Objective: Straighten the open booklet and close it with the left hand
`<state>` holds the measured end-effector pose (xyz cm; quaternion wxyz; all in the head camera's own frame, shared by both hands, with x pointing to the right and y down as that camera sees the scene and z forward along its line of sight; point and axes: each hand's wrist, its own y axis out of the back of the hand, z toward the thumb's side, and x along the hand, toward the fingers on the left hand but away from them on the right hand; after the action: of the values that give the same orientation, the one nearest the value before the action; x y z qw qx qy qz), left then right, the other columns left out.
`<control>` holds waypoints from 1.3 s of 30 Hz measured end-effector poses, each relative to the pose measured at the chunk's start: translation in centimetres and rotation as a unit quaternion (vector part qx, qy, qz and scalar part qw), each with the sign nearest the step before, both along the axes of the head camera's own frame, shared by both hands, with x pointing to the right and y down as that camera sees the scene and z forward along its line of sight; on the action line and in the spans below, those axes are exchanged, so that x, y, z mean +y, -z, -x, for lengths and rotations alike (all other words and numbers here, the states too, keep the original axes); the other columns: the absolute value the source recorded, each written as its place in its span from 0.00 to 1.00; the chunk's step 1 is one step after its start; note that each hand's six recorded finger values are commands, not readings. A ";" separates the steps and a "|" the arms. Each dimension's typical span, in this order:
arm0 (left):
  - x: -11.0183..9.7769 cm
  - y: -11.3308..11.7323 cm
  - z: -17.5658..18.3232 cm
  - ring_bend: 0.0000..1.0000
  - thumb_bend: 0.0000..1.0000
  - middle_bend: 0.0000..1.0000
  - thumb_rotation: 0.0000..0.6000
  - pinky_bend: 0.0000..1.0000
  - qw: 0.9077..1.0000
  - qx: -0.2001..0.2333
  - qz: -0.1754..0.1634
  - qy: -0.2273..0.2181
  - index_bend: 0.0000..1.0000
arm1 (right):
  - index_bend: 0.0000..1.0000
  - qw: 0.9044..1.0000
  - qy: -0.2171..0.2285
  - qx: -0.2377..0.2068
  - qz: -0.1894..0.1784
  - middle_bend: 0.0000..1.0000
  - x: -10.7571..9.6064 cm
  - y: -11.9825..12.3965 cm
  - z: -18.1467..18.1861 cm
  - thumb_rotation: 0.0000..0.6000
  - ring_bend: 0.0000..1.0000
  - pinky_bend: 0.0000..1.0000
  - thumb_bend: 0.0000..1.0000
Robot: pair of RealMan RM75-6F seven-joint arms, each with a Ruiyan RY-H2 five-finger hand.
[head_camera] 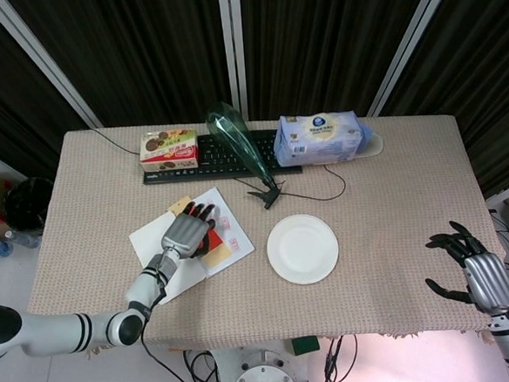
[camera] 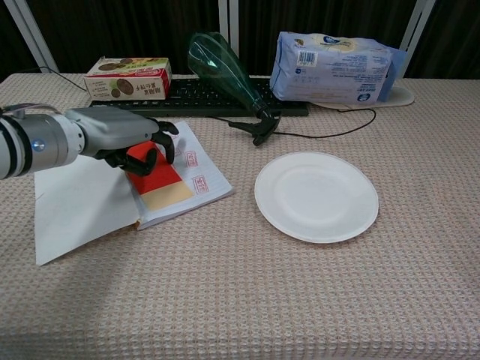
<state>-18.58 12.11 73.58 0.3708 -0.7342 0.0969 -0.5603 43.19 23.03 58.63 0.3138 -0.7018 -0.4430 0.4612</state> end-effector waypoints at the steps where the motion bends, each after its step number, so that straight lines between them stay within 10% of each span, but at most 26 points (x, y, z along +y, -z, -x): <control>1: 0.1 0.0 0.0 0.00 0.75 0.00 0.48 0.04 1.000 0.000 0.001 0.000 0.30 | 0.34 1.000 0.000 0.000 0.000 0.25 0.0 0.0 0.0 1.00 0.06 0.22 0.15; 14: -2.0 1.7 0.7 0.00 0.73 0.00 0.46 0.04 0.996 0.056 -0.008 0.068 0.28 | 0.34 1.000 0.001 0.001 -0.003 0.25 0.0 0.2 0.1 1.00 0.06 0.22 0.15; 26: -5.6 -1.4 6.3 0.00 0.73 0.00 0.46 0.04 0.989 -0.031 -0.036 0.139 0.28 | 0.34 1.000 -0.006 0.002 0.001 0.25 0.1 0.0 -0.3 1.00 0.06 0.22 0.15; 39: -5.0 -2.6 7.2 0.00 0.73 0.00 0.45 0.04 0.989 -0.058 -0.016 0.137 0.28 | 0.34 1.000 -0.006 0.003 0.004 0.25 -0.1 -0.2 -0.3 1.00 0.06 0.22 0.15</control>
<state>-25.75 7.09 76.19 0.3073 -0.6745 0.1842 -0.6455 43.47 22.96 58.84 0.3098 -0.6993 -0.4443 0.4665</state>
